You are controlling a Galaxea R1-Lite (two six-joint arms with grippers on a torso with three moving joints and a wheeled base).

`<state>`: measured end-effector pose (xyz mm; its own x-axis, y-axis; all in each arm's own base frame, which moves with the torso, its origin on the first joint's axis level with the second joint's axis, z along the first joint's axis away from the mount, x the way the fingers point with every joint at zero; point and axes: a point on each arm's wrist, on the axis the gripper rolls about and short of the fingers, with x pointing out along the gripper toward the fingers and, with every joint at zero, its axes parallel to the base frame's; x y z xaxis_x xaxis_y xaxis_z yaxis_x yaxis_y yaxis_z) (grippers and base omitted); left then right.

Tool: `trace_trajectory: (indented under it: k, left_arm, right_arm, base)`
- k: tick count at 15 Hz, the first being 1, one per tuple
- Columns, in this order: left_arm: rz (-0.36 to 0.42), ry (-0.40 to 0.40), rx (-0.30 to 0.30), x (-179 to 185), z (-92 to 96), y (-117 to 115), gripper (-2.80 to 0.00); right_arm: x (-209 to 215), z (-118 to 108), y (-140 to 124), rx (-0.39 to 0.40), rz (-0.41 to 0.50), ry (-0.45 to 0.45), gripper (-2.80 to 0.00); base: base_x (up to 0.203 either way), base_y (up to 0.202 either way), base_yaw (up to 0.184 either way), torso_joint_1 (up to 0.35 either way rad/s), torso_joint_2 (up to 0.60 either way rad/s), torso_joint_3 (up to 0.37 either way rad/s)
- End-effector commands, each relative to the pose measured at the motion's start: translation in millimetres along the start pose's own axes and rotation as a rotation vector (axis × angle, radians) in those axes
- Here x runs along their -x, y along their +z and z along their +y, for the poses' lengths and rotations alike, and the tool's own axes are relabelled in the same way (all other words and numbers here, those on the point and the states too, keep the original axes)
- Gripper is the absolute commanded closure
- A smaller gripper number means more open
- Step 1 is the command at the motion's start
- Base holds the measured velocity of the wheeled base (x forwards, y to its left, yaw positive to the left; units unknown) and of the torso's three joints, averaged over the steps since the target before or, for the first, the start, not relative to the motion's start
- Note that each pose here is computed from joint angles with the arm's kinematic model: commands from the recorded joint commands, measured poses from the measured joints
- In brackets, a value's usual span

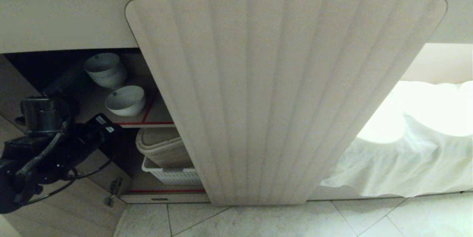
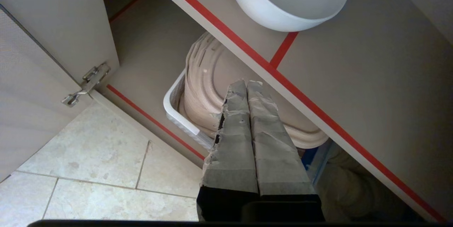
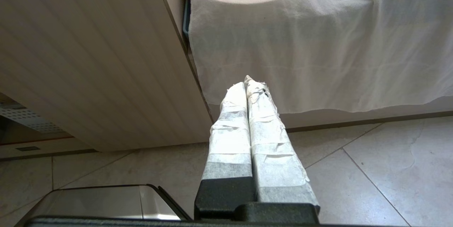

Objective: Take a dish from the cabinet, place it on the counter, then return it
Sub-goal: Take the bowl from the cabinet

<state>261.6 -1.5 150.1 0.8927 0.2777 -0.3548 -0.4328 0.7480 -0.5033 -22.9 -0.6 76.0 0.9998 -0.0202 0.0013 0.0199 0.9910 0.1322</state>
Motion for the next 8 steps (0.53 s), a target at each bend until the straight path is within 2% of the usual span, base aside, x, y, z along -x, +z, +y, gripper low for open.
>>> trace_trajectory:
  k: [1, 8]
  left_arm:
    - [-0.008, -0.006, 0.008, 0.2, -1.1, 1.4, 0.00]
    - [-0.005, -0.012, 0.009, -1.8, -2.3, 1.6, 0.00]
  right_arm:
    - [0.0, 0.0, -0.1, -0.001, 0.000, 0.000, 0.00]
    - [0.0, 0.0, -0.1, -0.001, 0.000, 0.000, 0.00]
  base:
    - [0.000, 0.000, 0.000, 0.000, 0.00, 0.000]
    - [0.000, 0.000, 0.000, 0.000, 0.00, 0.000]
